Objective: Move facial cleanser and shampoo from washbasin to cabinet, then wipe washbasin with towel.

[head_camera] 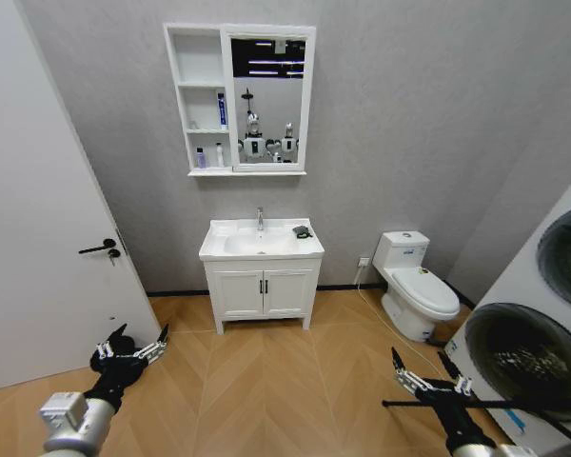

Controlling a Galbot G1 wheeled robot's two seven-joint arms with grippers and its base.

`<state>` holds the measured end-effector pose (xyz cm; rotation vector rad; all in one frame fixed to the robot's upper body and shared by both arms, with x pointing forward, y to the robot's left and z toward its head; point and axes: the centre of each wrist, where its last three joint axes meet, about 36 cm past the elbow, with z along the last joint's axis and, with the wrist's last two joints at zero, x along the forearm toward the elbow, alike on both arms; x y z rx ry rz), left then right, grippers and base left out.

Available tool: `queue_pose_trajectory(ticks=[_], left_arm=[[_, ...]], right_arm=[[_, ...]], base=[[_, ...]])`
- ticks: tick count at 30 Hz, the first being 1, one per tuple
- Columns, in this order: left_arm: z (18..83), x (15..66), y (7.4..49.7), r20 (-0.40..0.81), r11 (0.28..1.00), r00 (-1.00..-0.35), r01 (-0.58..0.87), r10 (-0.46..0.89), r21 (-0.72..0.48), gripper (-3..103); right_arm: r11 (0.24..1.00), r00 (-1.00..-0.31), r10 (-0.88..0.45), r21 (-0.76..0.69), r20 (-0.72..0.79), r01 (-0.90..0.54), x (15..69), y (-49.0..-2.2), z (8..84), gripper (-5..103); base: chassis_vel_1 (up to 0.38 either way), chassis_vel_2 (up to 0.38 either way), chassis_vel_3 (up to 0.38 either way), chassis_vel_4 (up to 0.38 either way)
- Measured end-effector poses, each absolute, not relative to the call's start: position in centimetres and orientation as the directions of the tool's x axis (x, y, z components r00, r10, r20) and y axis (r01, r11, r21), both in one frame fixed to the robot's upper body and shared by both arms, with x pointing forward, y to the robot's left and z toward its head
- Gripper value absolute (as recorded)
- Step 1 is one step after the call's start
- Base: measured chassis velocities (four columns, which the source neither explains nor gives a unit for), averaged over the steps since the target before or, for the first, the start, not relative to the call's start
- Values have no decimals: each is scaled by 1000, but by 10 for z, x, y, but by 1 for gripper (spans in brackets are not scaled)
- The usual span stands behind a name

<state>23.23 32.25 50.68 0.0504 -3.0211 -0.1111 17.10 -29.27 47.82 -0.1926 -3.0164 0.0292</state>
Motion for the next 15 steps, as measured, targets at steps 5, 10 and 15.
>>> queue_pose_trajectory(ticks=[5,10,15], left_arm=[[507,232,323,117,997,-992,-29,-38,75,100],[507,232,322,117,997,-992,-29,-38,75,100],[507,232,323,117,997,-992,-29,-38,75,100]], right_arm=[[992,-985,128,-27,117,126,171,-293,478,100],[992,-985,128,-27,117,126,171,-293,478,100],[992,-985,128,-27,117,126,171,-293,478,100]], base=[[0,0,0,0],[0,0,0,0],[8,6,10,4]])
